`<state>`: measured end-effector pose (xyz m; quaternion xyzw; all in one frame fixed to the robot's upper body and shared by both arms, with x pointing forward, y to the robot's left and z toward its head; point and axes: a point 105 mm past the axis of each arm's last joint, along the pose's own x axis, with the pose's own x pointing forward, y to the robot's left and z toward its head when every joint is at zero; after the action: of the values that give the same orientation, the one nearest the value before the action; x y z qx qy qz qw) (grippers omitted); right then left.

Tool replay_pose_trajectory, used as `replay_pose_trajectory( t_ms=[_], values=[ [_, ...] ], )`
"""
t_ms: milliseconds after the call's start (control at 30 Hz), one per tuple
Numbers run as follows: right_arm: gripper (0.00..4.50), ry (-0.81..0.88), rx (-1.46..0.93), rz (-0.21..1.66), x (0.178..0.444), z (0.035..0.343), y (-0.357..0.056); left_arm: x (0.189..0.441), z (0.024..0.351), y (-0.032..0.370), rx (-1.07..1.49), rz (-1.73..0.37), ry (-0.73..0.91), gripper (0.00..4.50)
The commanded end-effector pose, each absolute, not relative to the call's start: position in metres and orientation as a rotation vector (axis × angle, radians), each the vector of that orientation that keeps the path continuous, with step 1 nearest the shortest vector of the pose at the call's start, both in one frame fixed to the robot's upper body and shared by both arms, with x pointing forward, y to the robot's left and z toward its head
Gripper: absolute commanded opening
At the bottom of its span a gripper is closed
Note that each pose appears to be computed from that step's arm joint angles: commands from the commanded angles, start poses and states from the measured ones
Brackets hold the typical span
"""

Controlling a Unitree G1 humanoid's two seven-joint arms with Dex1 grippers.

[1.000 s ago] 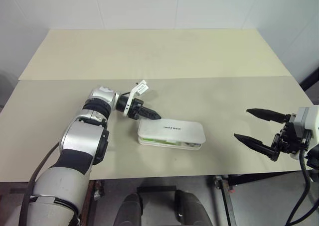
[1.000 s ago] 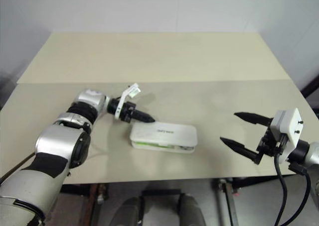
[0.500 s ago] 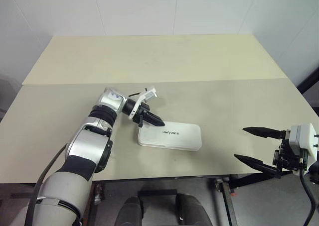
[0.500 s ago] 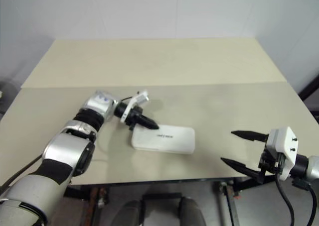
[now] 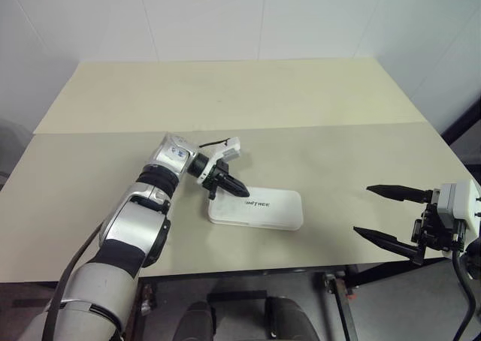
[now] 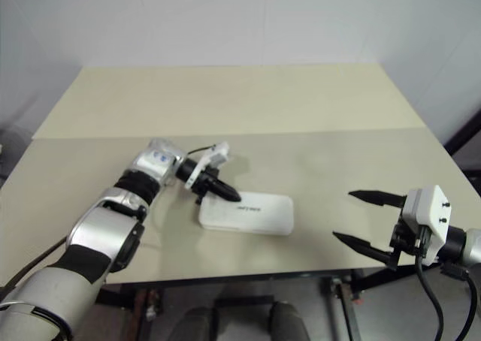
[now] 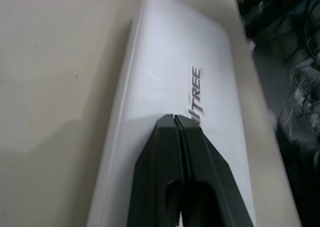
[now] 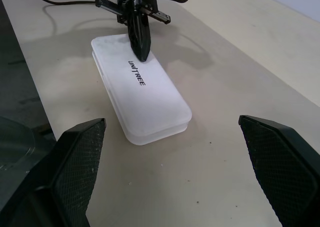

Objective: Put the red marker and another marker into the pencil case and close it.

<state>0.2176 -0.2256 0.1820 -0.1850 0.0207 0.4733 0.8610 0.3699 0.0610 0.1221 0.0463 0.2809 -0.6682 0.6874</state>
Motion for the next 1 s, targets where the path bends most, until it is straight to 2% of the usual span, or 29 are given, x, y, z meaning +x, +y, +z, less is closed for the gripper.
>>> replay_pose_trajectory(
  t_ms=[33, 200, 367, 467, 567, 667, 800, 933, 1000],
  values=[
    [4.5, -0.008, -0.393, 1.028, 0.215, 0.19, -0.222, 0.384, 0.143, 0.058, -0.042, -1.411, 0.488, 0.04],
    [4.5, -0.025, -0.376, 1.047, 0.221, 0.191, -0.216, 0.407, 0.166, 0.062, -0.154, -1.227, 0.35, 0.04],
    [4.5, -0.029, -0.376, 1.056, 0.23, 0.191, -0.217, 0.398, 0.182, 0.072, -0.216, -1.23, 0.199, 0.04],
    [4.5, -0.034, -0.386, 1.065, 0.236, 0.194, -0.217, 0.393, 0.173, 0.081, -0.159, -1.174, 0.172, 0.04],
    [4.5, -0.038, -0.396, 1.072, 0.242, 0.197, -0.218, 0.392, 0.157, 0.092, 0.004, -1.085, 0.179, 0.65],
    [4.5, -0.039, -0.402, 1.079, 0.245, 0.198, -0.219, 0.384, 0.155, 0.099, 0.144, -1.072, 0.094, 1.61],
    [4.5, -0.037, -0.408, 1.085, 0.248, 0.2, -0.221, 0.373, 0.165, 0.103, 0.136, -1.094, 0.002, 2.95],
    [4.5, -0.036, -0.419, 1.094, 0.253, 0.201, -0.222, 0.339, 0.188, 0.107, 0.058, -1.271, -0.142, 4.34],
    [4.5, -0.034, -0.425, 1.096, 0.255, 0.203, -0.224, 0.316, 0.197, 0.109, 0.05, -1.412, -0.205, 4.47]
  ],
)
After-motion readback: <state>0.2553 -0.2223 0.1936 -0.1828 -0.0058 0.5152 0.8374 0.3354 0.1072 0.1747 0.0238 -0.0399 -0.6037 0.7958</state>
